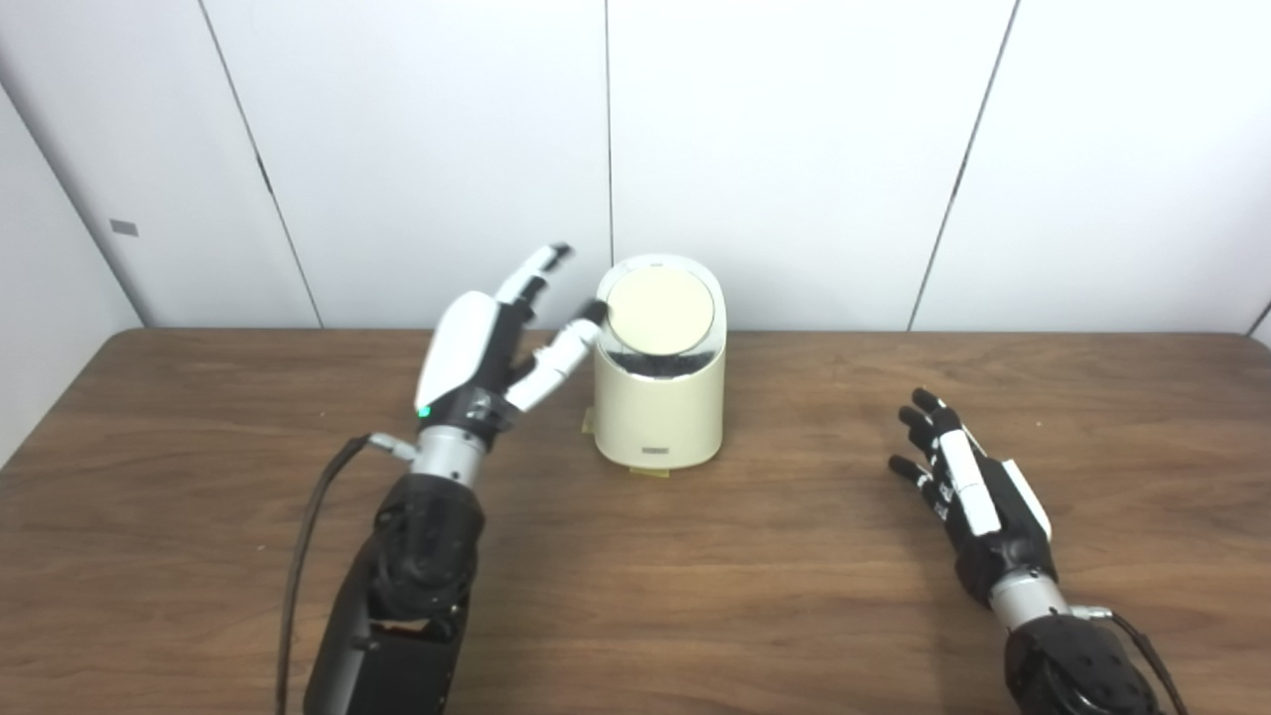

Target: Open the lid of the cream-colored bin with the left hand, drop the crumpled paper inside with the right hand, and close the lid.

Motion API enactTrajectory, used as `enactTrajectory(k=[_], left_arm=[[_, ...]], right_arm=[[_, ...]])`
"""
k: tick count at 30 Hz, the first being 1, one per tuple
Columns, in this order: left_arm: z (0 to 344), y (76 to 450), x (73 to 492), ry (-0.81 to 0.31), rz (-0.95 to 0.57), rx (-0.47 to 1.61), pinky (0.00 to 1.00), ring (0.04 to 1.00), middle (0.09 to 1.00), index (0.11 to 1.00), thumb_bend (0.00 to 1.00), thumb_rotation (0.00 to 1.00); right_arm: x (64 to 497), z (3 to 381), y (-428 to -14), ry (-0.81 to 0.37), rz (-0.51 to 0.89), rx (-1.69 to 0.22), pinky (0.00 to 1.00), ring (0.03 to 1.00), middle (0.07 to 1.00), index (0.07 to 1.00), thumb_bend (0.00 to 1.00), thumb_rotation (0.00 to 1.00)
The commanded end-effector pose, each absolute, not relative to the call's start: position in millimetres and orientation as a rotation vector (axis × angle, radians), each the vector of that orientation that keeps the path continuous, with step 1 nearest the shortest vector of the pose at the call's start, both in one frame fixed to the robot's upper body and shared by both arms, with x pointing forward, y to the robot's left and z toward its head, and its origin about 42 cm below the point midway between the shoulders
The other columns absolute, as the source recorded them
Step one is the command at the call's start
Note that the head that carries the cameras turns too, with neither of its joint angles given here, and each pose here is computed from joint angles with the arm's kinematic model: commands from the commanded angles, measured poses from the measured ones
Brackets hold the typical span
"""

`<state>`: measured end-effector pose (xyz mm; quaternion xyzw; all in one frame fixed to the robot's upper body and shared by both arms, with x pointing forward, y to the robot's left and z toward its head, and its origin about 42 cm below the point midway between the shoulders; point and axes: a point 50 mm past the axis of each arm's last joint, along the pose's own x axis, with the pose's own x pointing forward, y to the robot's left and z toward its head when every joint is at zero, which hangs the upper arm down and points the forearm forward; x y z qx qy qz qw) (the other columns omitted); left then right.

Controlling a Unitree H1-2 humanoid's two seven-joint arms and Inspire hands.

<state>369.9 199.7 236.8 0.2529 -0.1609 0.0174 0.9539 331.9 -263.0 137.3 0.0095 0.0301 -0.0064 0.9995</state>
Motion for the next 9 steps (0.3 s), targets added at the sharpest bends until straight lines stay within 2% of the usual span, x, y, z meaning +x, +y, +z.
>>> enactTrajectory(k=[1, 6, 9], left_arm=[[244, 210, 360, -0.390, 0.062, 0.463, 0.90, 0.931, 0.946, 1.000, 0.53, 0.98], [217, 237, 334, -0.335, 0.114, 0.387, 0.86, 0.904, 0.927, 0.982, 0.65, 1.00], [195, 251, 315, -0.294, 0.147, 0.307, 0.88, 0.903, 0.918, 0.974, 0.67, 1.00]], right_arm=[[337, 147, -261, 0.007, -0.003, 0.028, 0.95, 0.969, 0.935, 0.931, 0.66, 0.86], [333, 149, -260, -0.036, -0.003, 0.036, 0.95, 0.970, 0.940, 0.934, 0.67, 0.84], [327, 151, -260, -0.067, -0.005, 0.043, 0.94, 0.963, 0.941, 0.934, 0.69, 0.82]])
